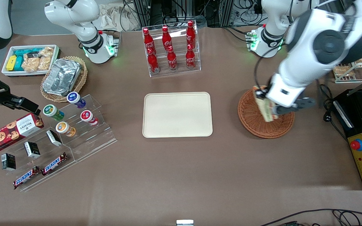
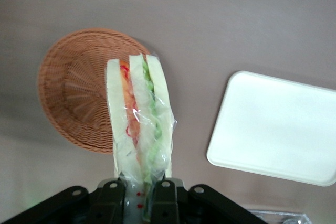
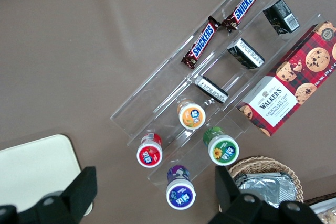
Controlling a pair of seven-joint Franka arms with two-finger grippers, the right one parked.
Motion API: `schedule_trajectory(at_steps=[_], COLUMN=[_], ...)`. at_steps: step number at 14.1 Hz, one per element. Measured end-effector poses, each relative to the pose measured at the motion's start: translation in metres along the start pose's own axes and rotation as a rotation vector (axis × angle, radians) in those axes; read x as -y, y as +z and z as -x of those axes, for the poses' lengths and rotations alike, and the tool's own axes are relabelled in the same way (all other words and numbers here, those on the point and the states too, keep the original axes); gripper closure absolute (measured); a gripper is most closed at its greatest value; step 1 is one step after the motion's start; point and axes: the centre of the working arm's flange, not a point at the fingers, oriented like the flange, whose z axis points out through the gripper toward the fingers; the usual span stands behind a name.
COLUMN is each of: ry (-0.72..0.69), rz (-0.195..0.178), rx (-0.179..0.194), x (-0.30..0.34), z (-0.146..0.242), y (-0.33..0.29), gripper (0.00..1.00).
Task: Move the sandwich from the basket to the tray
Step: 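Lift the sandwich out of the basket with the left gripper, then carry the sandwich over the cream tray and lower it onto it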
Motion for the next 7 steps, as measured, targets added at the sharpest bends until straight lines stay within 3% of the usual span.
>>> schedule_trajectory(at_steps=[3, 6, 7], ry=[0.11, 0.156, 0.159], rz=[0.0, 0.069, 0.086], rx=[0.009, 0.026, 0.017], x=[-0.06, -0.114, -0.13], z=[0.027, 0.036, 0.038], y=[0.023, 0.064, 0.081], gripper=[0.81, 0.81, 0.81])
